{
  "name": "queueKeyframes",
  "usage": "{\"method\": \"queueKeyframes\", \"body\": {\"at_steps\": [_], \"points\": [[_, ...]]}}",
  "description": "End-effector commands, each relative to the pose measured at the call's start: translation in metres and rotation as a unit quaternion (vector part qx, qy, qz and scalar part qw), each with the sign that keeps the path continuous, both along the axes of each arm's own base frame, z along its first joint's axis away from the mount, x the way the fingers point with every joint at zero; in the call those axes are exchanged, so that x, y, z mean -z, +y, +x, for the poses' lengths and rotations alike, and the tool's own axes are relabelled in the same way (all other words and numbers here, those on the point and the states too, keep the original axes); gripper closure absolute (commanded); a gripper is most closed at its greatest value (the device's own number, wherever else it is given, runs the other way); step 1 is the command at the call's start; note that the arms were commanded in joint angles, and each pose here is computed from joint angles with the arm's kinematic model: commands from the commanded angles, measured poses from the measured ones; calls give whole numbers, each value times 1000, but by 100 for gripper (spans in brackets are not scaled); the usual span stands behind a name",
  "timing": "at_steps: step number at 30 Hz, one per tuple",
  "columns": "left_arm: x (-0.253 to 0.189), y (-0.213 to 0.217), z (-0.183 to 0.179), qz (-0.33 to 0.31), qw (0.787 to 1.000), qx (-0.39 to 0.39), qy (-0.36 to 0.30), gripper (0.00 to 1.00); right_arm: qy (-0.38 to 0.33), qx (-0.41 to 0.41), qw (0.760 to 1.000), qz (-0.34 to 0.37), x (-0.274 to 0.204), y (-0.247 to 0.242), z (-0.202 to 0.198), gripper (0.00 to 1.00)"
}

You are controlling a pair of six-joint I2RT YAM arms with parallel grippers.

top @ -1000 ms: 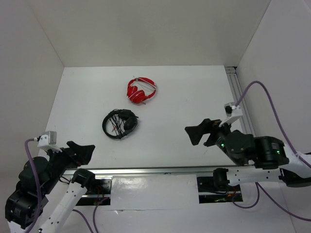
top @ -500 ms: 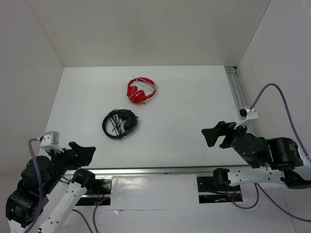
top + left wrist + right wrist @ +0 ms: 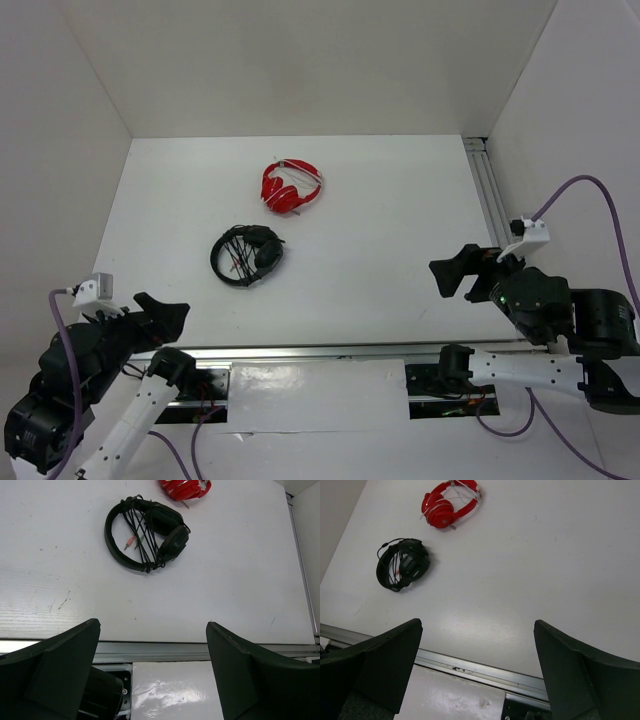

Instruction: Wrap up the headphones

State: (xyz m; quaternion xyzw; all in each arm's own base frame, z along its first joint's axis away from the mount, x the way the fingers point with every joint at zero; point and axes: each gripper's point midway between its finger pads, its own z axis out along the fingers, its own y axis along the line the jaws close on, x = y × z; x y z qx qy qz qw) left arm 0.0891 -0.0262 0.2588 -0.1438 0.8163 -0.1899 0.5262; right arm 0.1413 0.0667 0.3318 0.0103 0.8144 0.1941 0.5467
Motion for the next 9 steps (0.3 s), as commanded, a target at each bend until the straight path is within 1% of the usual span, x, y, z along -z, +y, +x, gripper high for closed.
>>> {"method": "queueKeyframes", "body": {"at_steps": [1, 9], "points": [[-11, 8, -3, -11, 1000, -26, -11, 0, 4, -15, 1000, -6, -6, -6, -5, 0], [-11, 8, -3, -11, 1000, -26, -11, 0, 3, -15, 1000, 4, -8, -10, -7, 0]]}}
